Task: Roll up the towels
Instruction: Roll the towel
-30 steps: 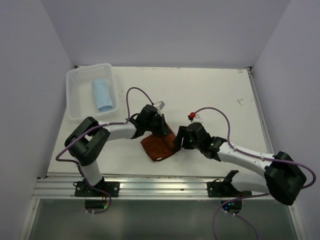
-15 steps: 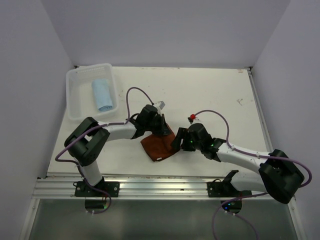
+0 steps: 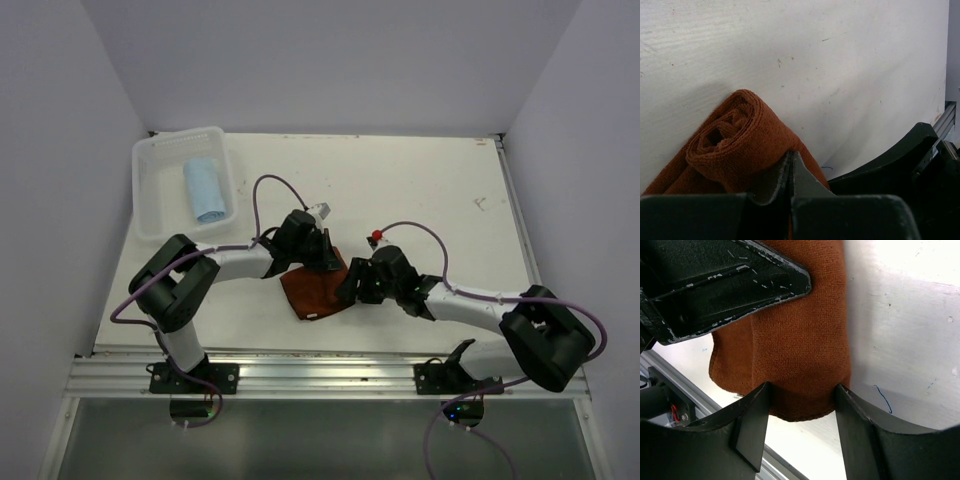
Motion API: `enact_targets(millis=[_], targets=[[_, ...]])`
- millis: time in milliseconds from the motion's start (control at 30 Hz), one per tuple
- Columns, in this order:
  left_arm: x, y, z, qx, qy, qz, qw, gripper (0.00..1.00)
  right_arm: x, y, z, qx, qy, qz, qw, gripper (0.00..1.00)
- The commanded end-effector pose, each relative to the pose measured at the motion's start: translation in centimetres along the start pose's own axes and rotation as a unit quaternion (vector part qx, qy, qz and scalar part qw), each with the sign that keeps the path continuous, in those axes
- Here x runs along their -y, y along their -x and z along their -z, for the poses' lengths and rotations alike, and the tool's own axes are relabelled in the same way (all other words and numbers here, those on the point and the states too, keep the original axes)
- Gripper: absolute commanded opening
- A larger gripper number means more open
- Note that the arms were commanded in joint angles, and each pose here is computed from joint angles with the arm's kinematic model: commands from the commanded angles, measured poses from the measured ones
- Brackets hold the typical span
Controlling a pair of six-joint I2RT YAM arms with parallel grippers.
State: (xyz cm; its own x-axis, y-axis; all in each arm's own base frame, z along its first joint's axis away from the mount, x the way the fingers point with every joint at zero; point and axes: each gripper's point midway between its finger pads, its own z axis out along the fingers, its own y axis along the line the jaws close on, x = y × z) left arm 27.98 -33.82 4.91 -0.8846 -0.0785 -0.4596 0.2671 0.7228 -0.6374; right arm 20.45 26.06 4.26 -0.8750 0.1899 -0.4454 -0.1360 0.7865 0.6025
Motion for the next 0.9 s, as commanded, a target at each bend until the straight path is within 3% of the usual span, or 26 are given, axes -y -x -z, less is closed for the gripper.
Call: enact_targets(millis=[0,100,467,700,867], targets=[[1.5,1.9,0.7,0.032,-0.009,-0.018,0.999,0.00,-0.6,-0.9,0.1,-0.017,0.027,0.006,0.999,0.56],[1.6,2.2,0.8,0.034,-0.007,-0.022,0.999,0.00,-0.3,-1.2,0.2,-0.023,0.023,0.010,0.999,0.52],[1.4,1.7,0.4,0.027,-0.004,-0.021,0.999,0.00,0.7,0.5,2.0,-0.003,-0.033,0.062,0.998,0.68],[1.7,2.0,0.3,0.027,-0.005,-0.024,0.999,0.00,-0.3,2.4,3.5,0.025,-0.036,0.106,0.993,0.68],[2.3,2.2,0.2,0.028,-0.009,-0.027,0.999,0.00,-1.4,1.8,3.3,0.014,-0.026,0.138,0.990,0.68]])
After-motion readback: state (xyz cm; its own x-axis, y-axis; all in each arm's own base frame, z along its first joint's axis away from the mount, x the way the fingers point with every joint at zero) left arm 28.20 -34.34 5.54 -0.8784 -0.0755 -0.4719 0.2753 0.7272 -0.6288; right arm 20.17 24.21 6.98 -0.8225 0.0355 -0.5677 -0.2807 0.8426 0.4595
